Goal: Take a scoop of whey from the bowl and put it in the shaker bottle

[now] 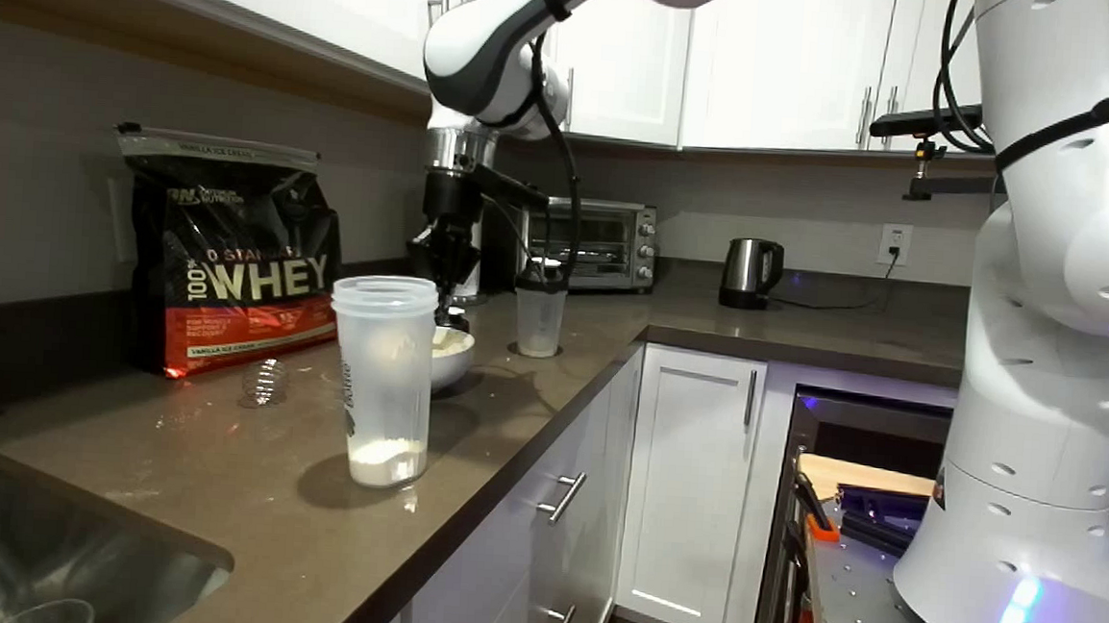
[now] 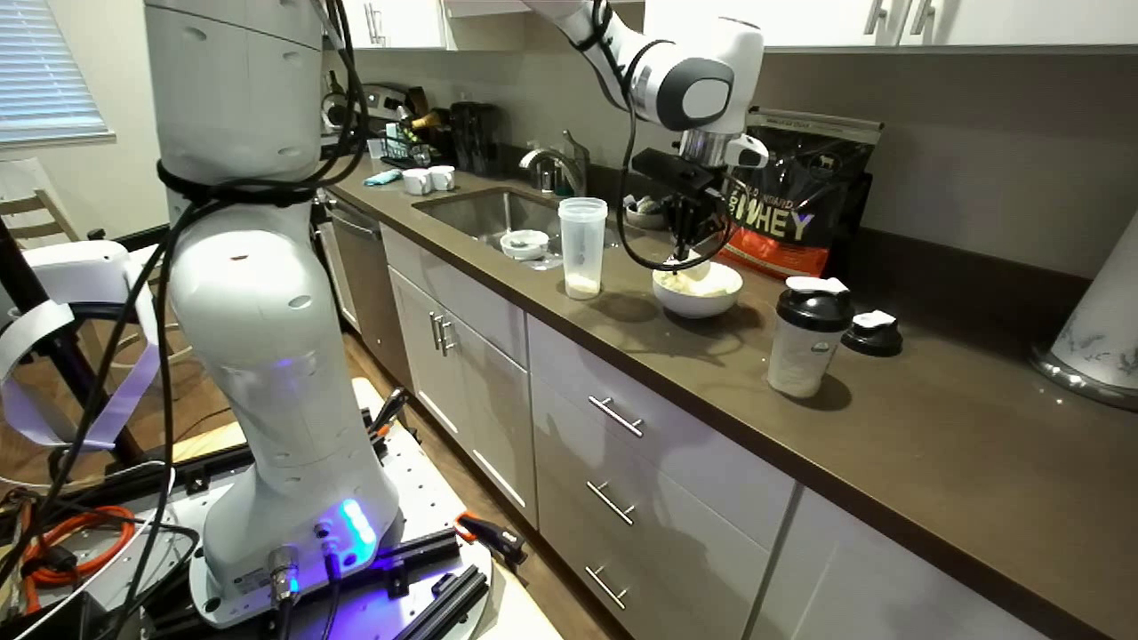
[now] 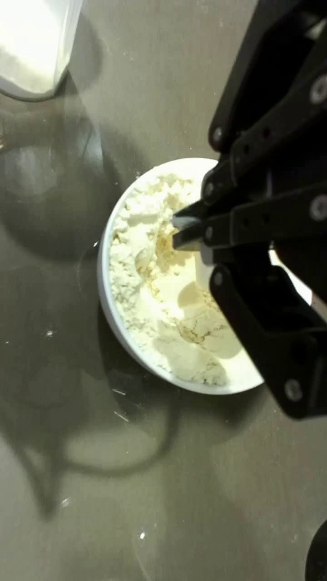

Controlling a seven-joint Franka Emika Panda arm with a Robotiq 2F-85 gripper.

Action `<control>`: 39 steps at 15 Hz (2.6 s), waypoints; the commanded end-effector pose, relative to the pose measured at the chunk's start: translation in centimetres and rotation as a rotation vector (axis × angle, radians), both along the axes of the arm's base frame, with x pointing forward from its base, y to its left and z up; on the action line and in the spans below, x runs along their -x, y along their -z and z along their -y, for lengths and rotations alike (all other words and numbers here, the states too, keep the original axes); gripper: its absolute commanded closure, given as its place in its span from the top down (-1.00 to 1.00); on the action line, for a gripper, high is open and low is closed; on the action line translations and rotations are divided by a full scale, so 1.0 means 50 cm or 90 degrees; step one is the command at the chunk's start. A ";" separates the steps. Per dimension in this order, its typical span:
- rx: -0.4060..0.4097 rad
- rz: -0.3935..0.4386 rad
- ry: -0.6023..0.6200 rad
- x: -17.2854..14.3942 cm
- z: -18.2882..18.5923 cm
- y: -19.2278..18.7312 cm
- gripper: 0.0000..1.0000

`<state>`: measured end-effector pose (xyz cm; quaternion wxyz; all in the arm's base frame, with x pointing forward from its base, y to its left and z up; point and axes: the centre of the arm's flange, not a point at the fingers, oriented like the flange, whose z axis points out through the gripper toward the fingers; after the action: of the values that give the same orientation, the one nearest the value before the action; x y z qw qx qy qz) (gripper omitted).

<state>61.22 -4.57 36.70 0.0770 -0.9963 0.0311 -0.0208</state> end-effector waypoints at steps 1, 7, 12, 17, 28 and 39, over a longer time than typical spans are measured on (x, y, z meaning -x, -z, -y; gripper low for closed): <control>-0.023 0.008 -0.016 0.030 0.013 -0.056 -0.98; -0.054 0.027 -0.015 0.072 0.010 -0.147 -0.98; -0.098 0.031 -0.003 0.099 0.001 -0.210 -0.98; -0.113 0.035 -0.019 0.114 -0.028 -0.259 -0.98; -0.088 0.069 -0.080 0.127 -0.123 -0.290 -0.98; -0.058 0.119 -0.167 0.169 -0.163 -0.273 -0.98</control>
<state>54.53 3.54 50.47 0.1369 -0.9833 -0.0821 -0.0875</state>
